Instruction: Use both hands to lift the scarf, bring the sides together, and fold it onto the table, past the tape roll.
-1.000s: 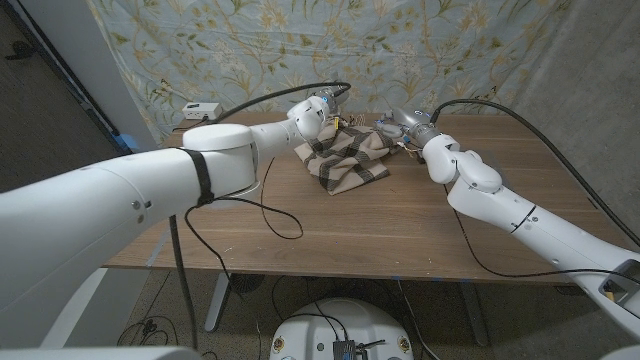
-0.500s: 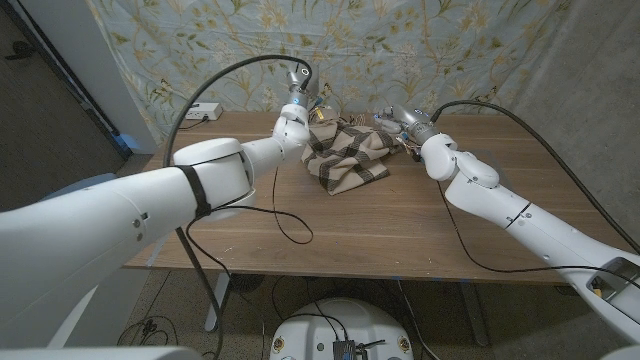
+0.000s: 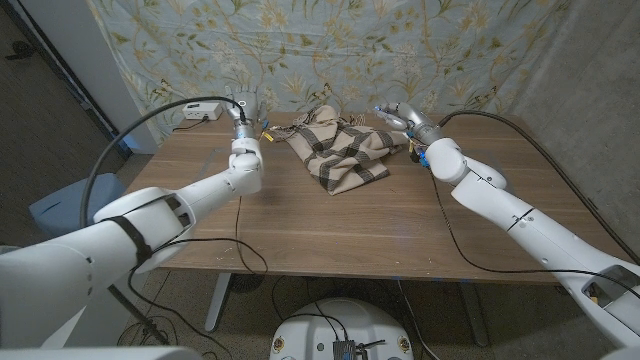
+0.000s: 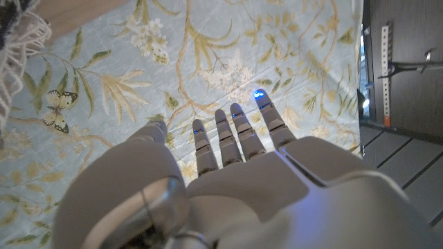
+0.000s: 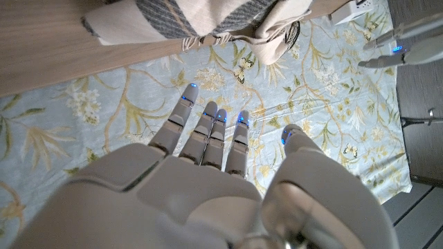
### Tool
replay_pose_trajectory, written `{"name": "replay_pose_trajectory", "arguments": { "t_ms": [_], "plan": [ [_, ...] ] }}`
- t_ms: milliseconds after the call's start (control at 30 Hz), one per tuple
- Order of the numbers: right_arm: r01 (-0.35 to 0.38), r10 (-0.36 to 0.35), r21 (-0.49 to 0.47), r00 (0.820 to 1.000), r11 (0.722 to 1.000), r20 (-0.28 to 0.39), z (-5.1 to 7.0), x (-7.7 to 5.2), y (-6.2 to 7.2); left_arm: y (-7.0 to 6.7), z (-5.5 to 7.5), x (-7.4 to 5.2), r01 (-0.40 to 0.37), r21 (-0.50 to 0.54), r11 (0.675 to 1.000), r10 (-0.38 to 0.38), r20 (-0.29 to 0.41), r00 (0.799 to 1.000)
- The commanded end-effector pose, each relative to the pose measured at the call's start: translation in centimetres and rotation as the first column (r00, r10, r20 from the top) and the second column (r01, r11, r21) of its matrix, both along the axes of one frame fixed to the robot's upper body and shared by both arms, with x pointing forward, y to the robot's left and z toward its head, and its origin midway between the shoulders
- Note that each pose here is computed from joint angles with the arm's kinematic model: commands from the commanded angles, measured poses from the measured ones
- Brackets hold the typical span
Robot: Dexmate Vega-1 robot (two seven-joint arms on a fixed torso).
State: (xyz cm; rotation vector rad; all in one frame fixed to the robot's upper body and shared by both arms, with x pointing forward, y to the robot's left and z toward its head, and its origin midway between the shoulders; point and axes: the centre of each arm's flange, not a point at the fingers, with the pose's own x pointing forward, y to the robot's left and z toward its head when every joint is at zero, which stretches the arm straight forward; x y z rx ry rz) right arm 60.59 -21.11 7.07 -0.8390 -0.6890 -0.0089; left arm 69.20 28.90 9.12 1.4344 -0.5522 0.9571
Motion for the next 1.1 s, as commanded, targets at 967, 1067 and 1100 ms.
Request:
{"name": "replay_pose_trajectory", "arguments": {
  "t_ms": [967, 1067, 1100],
  "plan": [
    [-0.325, 0.335, 0.58, 0.937, 0.747, 0.094, -3.7, -0.6, -2.8, 2.0, 3.9, -9.7, 0.835, -0.492, 0.247, -0.924, 0.141, 0.357],
    [-0.301, 0.299, 0.593, 0.948, 0.747, 0.104, -3.7, -1.2, -3.3, 2.4, 3.5, -9.4, 0.832, -0.506, 0.228, -0.927, 0.149, 0.344],
    [-0.296, 0.291, 0.598, 0.95, 0.745, 0.108, -3.7, -1.5, -3.3, 2.5, 3.3, -9.3, 0.83, -0.509, 0.227, -0.924, 0.157, 0.349]
  ]
}}
